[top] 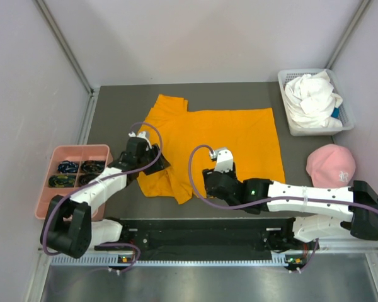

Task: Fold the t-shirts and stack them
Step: Grap the side of the flattened tshirt closest away from the robot with both arms, then fold the flattened tshirt in 1/3 of the way

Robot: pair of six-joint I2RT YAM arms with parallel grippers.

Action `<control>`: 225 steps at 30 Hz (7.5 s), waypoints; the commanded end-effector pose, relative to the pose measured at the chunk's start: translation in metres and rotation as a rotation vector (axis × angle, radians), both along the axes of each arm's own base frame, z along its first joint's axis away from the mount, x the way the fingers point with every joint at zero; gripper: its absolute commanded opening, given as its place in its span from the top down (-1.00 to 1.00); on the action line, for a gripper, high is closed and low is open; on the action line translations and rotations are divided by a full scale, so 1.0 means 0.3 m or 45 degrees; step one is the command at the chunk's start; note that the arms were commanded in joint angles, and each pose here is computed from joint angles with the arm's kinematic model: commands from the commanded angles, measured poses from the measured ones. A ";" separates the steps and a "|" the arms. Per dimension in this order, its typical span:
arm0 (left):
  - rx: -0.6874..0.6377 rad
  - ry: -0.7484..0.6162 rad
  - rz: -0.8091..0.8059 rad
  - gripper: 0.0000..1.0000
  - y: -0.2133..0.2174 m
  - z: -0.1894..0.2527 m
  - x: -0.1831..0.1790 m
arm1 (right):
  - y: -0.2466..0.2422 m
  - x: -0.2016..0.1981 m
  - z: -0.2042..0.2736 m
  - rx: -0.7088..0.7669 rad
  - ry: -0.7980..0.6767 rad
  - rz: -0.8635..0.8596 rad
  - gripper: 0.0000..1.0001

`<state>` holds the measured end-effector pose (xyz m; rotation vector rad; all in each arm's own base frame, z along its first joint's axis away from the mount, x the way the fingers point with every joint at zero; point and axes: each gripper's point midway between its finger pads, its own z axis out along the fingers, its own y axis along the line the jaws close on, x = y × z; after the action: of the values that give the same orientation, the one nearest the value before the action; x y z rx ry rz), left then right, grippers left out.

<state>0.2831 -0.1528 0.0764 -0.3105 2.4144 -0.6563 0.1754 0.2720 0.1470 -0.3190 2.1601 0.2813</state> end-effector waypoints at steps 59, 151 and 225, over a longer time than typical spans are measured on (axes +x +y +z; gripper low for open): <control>0.049 -0.011 -0.060 1.00 -0.043 -0.030 0.009 | -0.041 0.013 0.005 0.018 -0.028 -0.085 -0.23; 0.211 -0.238 0.326 1.00 0.419 0.380 0.093 | -0.685 -0.016 -0.430 0.156 0.453 -1.084 -0.10; 0.021 -0.272 0.109 1.00 0.292 0.464 0.117 | -0.922 0.200 0.258 0.258 -0.135 -1.190 1.00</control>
<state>0.3045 -0.0624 0.2020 -0.3537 2.2450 -0.5696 0.2201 -0.0010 0.1981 0.7706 1.9976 -0.0992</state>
